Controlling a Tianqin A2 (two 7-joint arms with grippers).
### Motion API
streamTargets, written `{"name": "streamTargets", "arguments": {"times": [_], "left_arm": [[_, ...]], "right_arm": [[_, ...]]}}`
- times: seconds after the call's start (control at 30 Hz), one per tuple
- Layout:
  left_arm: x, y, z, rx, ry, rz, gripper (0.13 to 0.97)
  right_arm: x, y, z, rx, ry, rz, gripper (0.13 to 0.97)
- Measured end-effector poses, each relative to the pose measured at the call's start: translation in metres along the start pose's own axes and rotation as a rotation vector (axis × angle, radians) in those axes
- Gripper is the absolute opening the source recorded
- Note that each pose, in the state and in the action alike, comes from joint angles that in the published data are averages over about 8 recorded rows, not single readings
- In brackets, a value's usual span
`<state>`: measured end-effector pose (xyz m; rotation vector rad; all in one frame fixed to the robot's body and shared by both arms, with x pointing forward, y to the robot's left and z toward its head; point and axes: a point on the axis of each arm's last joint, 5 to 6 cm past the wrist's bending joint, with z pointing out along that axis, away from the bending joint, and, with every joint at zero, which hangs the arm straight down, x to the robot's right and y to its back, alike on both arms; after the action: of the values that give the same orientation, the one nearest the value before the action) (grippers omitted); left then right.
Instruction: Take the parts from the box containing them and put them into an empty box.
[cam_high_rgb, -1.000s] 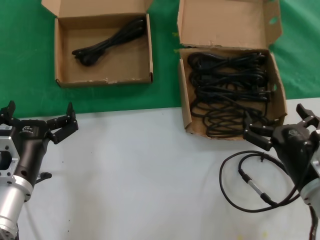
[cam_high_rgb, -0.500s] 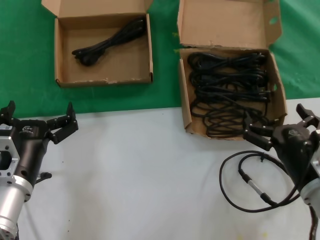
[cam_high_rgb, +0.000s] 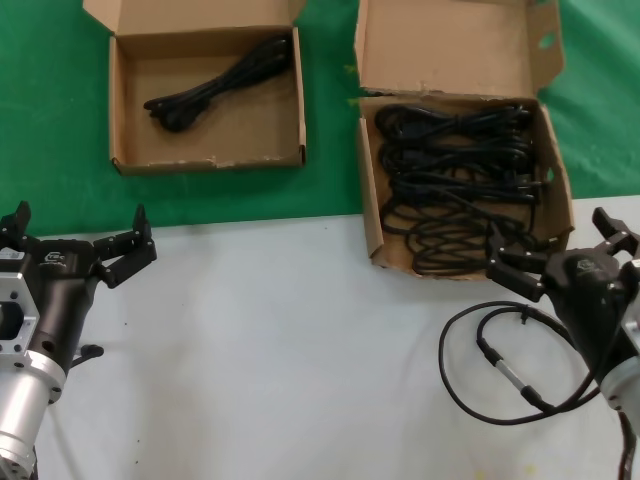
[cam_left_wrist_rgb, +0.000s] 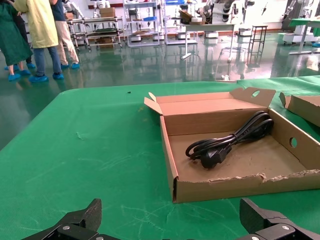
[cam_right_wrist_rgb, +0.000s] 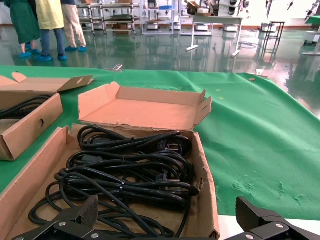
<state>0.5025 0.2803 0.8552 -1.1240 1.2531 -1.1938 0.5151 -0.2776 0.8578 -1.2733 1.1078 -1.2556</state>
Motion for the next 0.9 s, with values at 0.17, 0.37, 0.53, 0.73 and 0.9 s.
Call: {"name": "streamTargets", "arguments": {"times": [0.17,0.37,0.53,0.73,0.9], "left_arm": [[0.0,0.0,0.0,0.0,0.0,0.0,0.966],[0.0,0.0,0.0,0.0,0.0,0.0,0.966],[0.0,0.0,0.0,0.0,0.0,0.0,0.966],[0.0,0.0,0.0,0.0,0.0,0.0,0.966],[0.0,0.0,0.0,0.0,0.0,0.0,0.966]], "right_arm": [[0.0,0.0,0.0,0.0,0.0,0.0,0.966],[0.0,0.0,0.0,0.0,0.0,0.0,0.966],[0.0,0.0,0.0,0.0,0.0,0.0,0.966],[0.0,0.0,0.0,0.0,0.0,0.0,0.966],[0.0,0.0,0.0,0.0,0.0,0.0,0.966]]}}
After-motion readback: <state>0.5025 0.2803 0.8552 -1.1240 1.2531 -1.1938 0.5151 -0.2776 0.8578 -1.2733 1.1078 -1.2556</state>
